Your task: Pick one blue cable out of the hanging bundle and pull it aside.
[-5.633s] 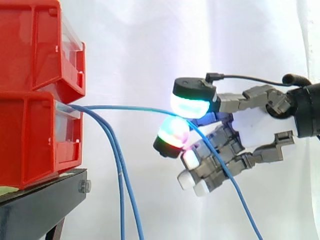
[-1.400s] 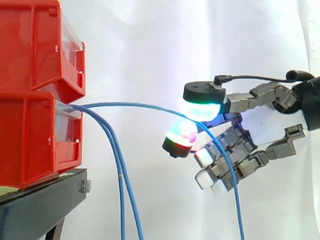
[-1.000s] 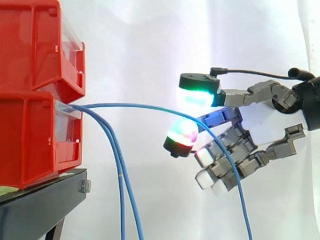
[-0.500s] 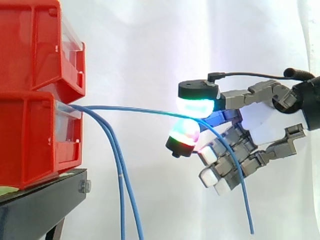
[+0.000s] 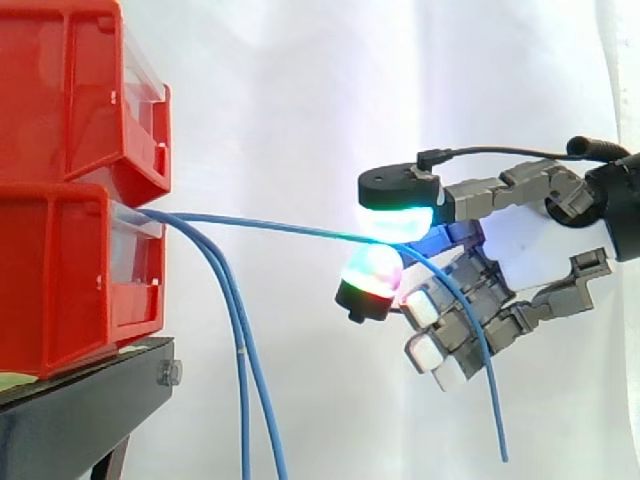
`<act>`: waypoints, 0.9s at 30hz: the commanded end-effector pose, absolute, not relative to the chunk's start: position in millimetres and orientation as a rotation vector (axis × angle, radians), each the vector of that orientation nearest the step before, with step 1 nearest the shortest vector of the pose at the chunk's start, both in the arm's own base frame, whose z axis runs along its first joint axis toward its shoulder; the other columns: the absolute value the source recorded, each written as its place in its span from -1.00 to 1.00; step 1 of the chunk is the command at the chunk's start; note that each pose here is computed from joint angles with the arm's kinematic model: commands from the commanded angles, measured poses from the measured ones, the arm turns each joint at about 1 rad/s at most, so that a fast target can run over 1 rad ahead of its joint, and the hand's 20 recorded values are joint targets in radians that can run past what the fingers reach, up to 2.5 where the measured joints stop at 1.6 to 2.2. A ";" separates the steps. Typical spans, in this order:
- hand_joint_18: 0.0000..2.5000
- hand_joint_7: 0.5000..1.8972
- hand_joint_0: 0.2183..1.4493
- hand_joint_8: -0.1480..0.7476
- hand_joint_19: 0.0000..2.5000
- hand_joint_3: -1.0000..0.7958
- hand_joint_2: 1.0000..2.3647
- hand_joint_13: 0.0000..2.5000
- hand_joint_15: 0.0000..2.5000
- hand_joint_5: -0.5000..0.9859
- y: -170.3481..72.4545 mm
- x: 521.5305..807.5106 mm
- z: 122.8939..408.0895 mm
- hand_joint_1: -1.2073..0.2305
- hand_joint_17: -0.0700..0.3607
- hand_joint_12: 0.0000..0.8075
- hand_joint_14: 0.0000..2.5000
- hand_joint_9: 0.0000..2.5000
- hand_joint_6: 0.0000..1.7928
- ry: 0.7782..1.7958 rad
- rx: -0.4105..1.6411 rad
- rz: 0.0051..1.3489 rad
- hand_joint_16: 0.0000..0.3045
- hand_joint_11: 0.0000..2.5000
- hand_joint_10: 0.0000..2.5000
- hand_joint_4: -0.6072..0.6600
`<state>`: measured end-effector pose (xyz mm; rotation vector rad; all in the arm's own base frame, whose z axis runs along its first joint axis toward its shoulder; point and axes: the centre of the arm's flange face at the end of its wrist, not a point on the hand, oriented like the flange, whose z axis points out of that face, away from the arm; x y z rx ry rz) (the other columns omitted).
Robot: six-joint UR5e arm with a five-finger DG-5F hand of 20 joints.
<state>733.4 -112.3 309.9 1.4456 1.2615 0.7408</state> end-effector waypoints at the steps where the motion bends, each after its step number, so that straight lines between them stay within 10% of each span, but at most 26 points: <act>1: -0.29 -0.20 -0.52 -0.13 -0.70 0.07 -0.48 -0.17 -0.59 -0.39 -111.0 733.3 310.8 -0.47 -0.08 -0.25 -0.99 -0.04 0.02 1.262 1.445 0.741 -0.63 -0.61 -0.99 -0.32; 27: -0.32 -0.07 -0.58 -0.16 -0.74 0.07 -0.27 -0.18 -0.61 -0.37 -109.9 732.2 308.9 -0.46 -0.09 -0.22 -0.99 0.02 -0.01 1.250 1.477 0.757 -0.63 -0.59 -0.99 -0.33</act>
